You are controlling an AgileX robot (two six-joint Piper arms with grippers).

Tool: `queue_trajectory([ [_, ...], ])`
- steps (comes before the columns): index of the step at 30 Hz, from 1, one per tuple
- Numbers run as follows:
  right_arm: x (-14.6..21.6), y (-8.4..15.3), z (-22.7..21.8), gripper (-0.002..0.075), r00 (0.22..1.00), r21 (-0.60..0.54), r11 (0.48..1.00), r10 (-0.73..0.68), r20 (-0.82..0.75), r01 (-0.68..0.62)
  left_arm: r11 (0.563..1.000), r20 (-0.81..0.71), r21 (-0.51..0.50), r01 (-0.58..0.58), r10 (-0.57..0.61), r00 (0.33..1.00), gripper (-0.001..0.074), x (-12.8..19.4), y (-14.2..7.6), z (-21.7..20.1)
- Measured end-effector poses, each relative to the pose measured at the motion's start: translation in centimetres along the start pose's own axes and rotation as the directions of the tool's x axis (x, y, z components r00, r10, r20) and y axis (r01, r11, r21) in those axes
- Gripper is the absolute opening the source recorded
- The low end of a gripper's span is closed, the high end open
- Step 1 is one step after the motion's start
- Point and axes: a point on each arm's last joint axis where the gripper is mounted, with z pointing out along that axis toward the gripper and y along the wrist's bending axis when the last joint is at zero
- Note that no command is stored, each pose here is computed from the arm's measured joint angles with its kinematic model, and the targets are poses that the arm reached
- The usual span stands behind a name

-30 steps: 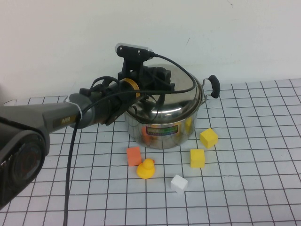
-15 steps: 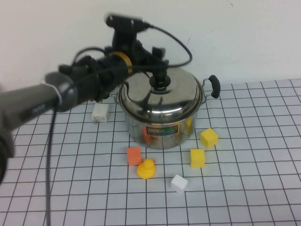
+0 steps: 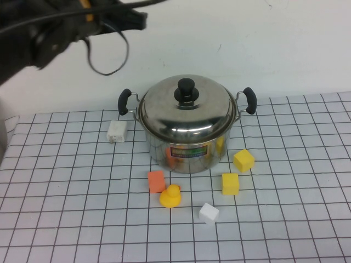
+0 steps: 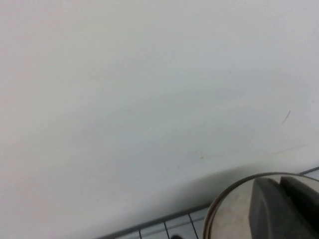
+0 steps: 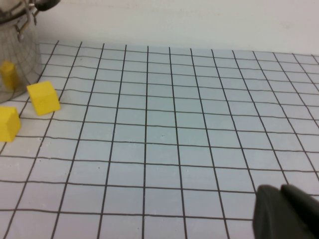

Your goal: Cover the pot

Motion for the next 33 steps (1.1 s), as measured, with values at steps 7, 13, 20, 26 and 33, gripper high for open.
queue_trajectory([
  [7,0.0,0.0,0.0,0.0009,1.0,0.0,1.0,0.0,0.0,0.0,0.997,-0.009,-0.007,0.081,-0.081,0.997,0.0,1.5,1.2,-6.6],
  [13,0.0,0.0,0.0,0.0009,1.0,0.0,1.0,0.0,0.0,0.0,0.992,-0.015,-0.004,0.129,-0.13,0.991,0.0,4.7,2.2,-12.7],
  [20,0.0,0.0,0.0,0.0009,1.0,0.0,1.0,0.0,0.0,0.0,0.986,0.067,0.014,0.166,-0.167,0.984,0.0,8.2,3.4,-19.8],
  [26,0.0,0.0,0.0,0.0009,1.0,0.0,1.0,0.0,0.0,0.0,0.973,0.159,0.045,0.227,-0.232,0.96,0.0,11.7,4.2,-24.9],
  [33,0.0,0.0,0.0,0.0009,1.0,0.0,1.0,0.0,0.0,0.0,0.935,0.185,0.12,0.334,-0.351,0.918,0.0,16.7,4.2,-27.7],
])
